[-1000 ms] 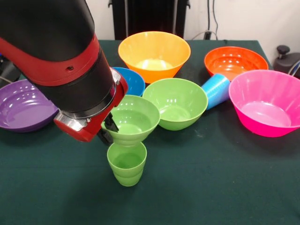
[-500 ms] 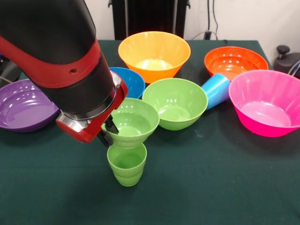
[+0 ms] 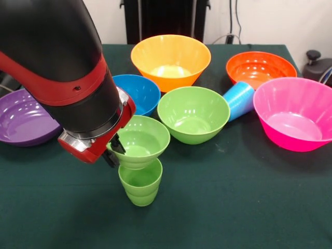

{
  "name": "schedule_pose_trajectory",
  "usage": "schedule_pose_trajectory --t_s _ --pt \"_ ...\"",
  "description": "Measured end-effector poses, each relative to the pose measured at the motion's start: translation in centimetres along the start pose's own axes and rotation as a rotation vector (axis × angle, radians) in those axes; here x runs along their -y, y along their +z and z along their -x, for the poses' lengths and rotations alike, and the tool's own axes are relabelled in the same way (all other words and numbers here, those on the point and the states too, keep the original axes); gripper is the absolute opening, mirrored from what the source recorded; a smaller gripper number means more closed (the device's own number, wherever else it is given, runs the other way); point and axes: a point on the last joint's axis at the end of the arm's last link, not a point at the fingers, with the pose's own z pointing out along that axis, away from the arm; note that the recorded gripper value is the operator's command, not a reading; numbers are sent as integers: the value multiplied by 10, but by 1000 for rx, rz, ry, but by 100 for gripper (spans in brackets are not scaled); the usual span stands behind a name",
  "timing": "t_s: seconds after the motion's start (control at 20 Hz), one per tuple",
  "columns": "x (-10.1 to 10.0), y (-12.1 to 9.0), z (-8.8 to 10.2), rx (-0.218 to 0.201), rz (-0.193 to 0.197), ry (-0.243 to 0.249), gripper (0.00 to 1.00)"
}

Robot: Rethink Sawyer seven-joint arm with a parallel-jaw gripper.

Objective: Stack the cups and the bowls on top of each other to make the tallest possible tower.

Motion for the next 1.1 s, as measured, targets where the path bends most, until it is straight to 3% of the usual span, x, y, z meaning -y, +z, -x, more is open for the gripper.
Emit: schedule_pose_trajectory --t_s 0.6,1.1 --pt "-2 10 -5 -21 15 8 0" --pt "-10 23 12 -18 30 17 0"
